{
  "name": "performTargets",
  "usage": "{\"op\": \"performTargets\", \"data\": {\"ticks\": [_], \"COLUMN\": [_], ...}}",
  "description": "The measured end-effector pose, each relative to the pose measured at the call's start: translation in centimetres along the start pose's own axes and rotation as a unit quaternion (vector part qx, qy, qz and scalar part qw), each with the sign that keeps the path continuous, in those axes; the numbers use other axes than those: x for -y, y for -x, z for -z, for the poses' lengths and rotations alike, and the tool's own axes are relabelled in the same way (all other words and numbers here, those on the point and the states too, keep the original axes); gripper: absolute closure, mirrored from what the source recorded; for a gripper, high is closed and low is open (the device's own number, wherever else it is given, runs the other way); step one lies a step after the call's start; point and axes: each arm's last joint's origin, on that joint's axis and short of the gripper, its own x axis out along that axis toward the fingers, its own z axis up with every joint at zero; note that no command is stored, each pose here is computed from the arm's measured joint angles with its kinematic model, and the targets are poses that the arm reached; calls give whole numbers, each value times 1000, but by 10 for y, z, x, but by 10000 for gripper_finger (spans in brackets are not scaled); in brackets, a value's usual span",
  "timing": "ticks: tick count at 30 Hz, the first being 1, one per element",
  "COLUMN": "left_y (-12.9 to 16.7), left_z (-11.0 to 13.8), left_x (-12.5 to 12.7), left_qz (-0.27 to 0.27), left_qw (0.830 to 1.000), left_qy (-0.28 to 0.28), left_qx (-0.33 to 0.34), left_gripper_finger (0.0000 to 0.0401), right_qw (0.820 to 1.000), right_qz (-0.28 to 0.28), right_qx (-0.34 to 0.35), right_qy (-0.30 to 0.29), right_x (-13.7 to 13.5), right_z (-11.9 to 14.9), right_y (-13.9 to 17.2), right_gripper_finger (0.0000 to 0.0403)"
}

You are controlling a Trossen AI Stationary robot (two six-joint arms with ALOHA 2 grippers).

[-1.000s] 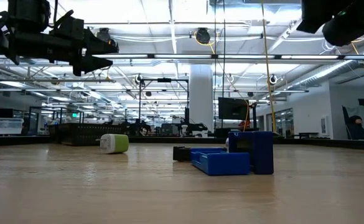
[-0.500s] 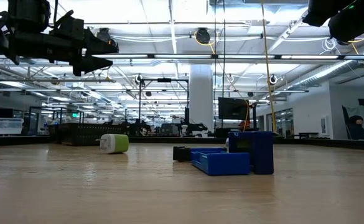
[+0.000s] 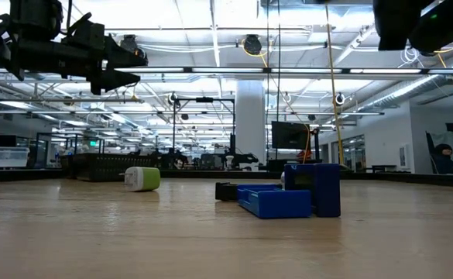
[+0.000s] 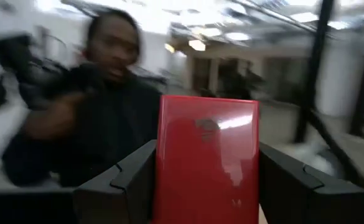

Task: Pick & Place Office items
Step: Put the red charger adapter into the top black bin

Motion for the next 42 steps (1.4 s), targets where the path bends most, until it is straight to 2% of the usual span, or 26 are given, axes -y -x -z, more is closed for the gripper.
{"op": "performTargets", "data": {"ticks": [3, 6, 10, 13, 17, 20, 26, 29, 33, 35, 37, 42], "left_y": [0, 0, 0, 0, 0, 0, 0, 0, 0, 0, 0, 0], "left_z": [0, 0, 0, 0, 0, 0, 0, 0, 0, 0, 0, 0], "left_x": [0, 0, 0, 0, 0, 0, 0, 0, 0, 0, 0, 0], "left_qz": [0, 0, 0, 0, 0, 0, 0, 0, 0, 0, 0, 0], "left_qw": [1000, 1000, 1000, 1000, 1000, 1000, 1000, 1000, 1000, 1000, 1000, 1000], "left_qy": [0, 0, 0, 0, 0, 0, 0, 0, 1, 1, 2, 2], "left_qx": [0, 0, 0, 0, 0, 0, 0, 0, 0, 0, 0, 0], "left_gripper_finger": [66, 66, 66, 66, 66, 66, 66, 66, 66, 66, 66, 66], "right_qw": [996, 983, 946, 895, 803, 744, 661, 634, 628, 637, 673, 795], "right_qz": [84, 176, 300, 397, 518, 568, 610, 624, 628, 629, 617, 531], "right_qx": [-24, -43, -112, -178, -251, -298, -366, -379, -375, -362, -328, -238], "right_qy": [4, 15, 56, 99, 156, 184, 237, 257, 267, 260, 242, 173], "right_x": [8, 14, 20, 23, 26, 26, 23, 21, 20, 20, 20, 24], "right_z": [7, 12, 23, 30, 33, 34, 34, 32, 29, 29, 28, 29], "right_y": [4, 7, 11, 16, 23, 26, 27, 26, 24, 23, 20, 18], "right_gripper_finger": [190, 190, 190, 190, 190, 190, 190, 190, 190, 190, 190, 190]}}
